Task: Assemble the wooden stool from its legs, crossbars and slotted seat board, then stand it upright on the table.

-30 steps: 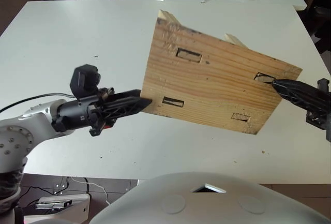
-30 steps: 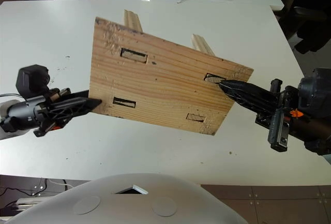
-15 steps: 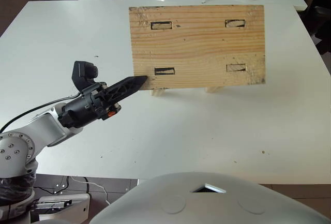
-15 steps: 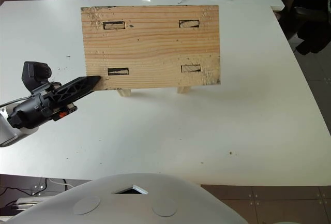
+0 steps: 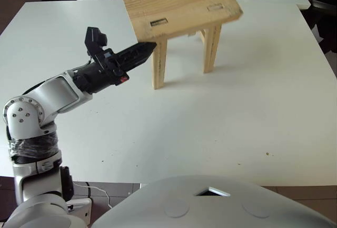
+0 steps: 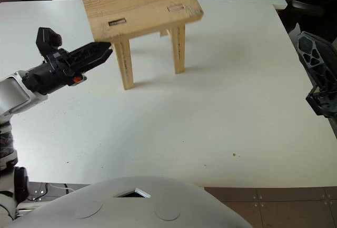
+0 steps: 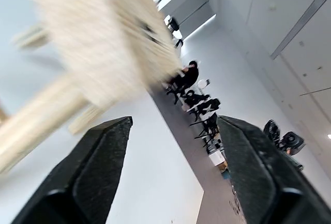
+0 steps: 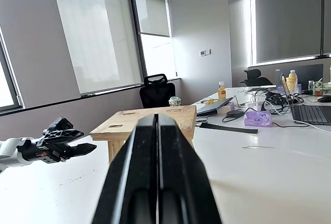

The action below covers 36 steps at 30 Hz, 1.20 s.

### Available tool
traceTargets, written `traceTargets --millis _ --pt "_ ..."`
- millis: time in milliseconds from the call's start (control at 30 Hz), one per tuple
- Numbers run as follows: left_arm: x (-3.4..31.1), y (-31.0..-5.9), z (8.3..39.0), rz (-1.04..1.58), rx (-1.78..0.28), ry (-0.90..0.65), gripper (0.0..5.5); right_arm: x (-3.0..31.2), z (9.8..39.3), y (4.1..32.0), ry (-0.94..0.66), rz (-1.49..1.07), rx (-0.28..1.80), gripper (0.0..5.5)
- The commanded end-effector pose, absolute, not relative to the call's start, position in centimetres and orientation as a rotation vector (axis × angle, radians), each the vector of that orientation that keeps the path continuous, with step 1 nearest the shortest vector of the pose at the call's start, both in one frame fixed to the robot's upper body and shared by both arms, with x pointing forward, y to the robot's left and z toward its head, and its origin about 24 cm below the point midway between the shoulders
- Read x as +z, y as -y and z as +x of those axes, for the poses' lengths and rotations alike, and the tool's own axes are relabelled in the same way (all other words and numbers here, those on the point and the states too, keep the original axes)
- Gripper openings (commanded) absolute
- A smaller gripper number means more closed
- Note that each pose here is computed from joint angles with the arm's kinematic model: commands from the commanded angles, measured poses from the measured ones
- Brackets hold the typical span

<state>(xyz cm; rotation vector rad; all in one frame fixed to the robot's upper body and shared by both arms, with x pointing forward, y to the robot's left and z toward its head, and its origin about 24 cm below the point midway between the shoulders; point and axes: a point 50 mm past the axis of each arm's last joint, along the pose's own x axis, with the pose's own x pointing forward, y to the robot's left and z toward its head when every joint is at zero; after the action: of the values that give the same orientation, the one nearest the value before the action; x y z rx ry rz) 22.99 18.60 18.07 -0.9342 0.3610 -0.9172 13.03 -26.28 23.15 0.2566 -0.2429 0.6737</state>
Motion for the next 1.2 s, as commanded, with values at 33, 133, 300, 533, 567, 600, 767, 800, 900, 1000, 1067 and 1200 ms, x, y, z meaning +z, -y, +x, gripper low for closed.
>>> traceTargets --millis 33,133,300,533,567,600,767,800,900,1000,1067,1200 --pt "18.8 -18.6 23.1 -0.926 -0.903 -0.317 3.82 23.1 13.2 25.8 0.245 0.241 0.689 0.0" --pt "18.0 -19.5 21.5 -0.856 -0.957 -0.411 3.86 22.6 13.4 25.5 0.221 0.235 0.69 0.0" --pt "12.7 -21.6 20.2 -0.59 -0.664 -0.479 3.86 15.9 16.8 24.5 0.011 0.189 0.435 0.0" --pt "5.9 -22.7 22.2 -0.14 -0.202 -0.263 3.88 6.8 20.4 21.5 -0.078 0.013 -0.062 0.57" --pt "5.4 -22.2 22.4 -0.079 -0.211 -0.227 3.88 6.2 20.9 21.0 -0.07 -0.003 -0.072 0.69" --pt "4.8 -21.9 22.7 0.015 -0.21 -0.203 3.88 5.7 21.5 20.4 -0.064 -0.029 -0.067 0.72" --pt "2.7 -20.2 24.1 0.057 -0.154 -0.145 3.88 3.9 23.6 17.8 -0.034 -0.144 0.017 0.72" --pt "2.7 -20.0 24.4 0.055 -0.132 -0.127 3.88 3.8 23.8 17.6 -0.028 -0.148 0.014 0.72" --pt "2.3 -19.6 25.5 0.057 -0.069 -0.071 3.88 3.2 24.4 17.2 -0.001 -0.15 -0.006 0.72" --pt "1.8 -19.1 26.3 0.059 -0.024 -0.025 4.27 2.7 25.1 16.8 0.034 -0.158 -0.028 0.91" --pt "1.6 -18.9 26.6 0.062 -0.012 0.002 4.51 2.5 25.3 16.7 0.05 -0.141 -0.048 1.09" --pt "1.6 -18.8 26.7 0.08 -0.013 0.039 5.03 2.4 25.8 17.1 0.066 -0.137 -0.071 1.6"
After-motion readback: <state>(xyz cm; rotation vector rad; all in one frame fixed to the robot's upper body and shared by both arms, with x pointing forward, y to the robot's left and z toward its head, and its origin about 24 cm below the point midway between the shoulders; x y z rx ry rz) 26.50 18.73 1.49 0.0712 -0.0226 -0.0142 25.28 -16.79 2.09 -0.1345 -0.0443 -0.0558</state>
